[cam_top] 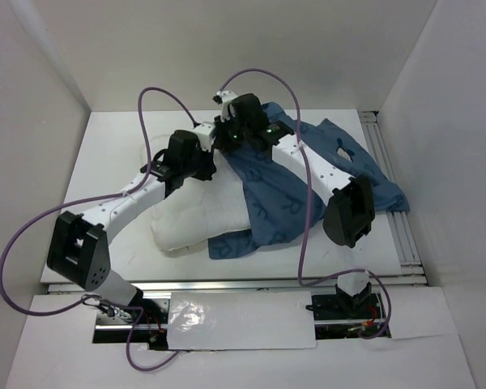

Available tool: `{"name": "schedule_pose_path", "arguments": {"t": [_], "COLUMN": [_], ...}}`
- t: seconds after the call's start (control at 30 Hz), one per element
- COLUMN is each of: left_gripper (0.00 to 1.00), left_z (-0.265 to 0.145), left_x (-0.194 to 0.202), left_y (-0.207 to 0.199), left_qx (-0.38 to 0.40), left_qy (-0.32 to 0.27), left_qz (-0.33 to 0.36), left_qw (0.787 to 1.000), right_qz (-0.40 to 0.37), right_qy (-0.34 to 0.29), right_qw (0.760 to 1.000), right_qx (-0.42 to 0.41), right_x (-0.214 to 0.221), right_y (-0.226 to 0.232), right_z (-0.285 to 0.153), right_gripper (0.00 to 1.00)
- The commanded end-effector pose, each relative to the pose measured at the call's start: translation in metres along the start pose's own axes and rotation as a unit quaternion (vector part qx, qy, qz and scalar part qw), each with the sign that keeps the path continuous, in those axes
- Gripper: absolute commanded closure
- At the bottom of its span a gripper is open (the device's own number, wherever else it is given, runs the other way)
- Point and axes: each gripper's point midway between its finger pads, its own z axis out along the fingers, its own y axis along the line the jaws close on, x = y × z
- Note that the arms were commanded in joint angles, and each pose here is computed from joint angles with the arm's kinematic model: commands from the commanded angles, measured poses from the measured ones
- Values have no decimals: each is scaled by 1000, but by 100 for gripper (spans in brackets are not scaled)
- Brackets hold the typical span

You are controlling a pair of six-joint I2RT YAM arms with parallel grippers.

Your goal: Put the pillow into the pillowcase

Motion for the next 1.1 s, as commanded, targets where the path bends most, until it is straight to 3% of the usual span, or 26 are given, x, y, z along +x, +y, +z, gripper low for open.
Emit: {"name": "schedule_pose_path", "arguments": {"t": [0.0, 0.17, 0.27, 0.4, 0.57, 0.7, 0.73, 0.77, 1.07], "left_gripper": [100, 100, 100, 100, 100, 100, 100, 100, 100], "left_z": [-56, -113, -145, -153, -117, -85, -88, -84, -61], "left_x": [-111, -112, -116, -119, -102, -90, -101, -100, -98], "left_y": [-61, -66, -67, -63, -60, -44, -40, -41, -15], "left_qx": [97, 105, 99, 85, 86, 82, 79, 87, 64], "left_qy": [-208, -279, -323, -347, -338, -345, -378, -383, -383], "left_qz": [63, 98, 121, 140, 163, 156, 152, 135, 97], "left_qw": [971, 950, 933, 923, 923, 922, 910, 910, 916], "right_qz": [-9, 34, 53, 30, -10, 14, 26, 36, 117], "right_qy": [-104, -166, -164, -128, -97, -78, -66, -48, 14], "right_qw": [988, 984, 985, 989, 984, 981, 981, 980, 988], "right_qx": [-111, -55, 6, -63, -146, -176, -181, -188, -101], "right_x": [-66, -91, -92, -83, -69, -69, -66, -59, -22], "right_y": [79, 40, 19, 46, 95, 109, 111, 112, 60], "right_z": [-36, -61, -59, -47, -46, -58, -55, -48, 17], "right_gripper": [100, 100, 99, 100, 100, 100, 100, 100, 97]}}
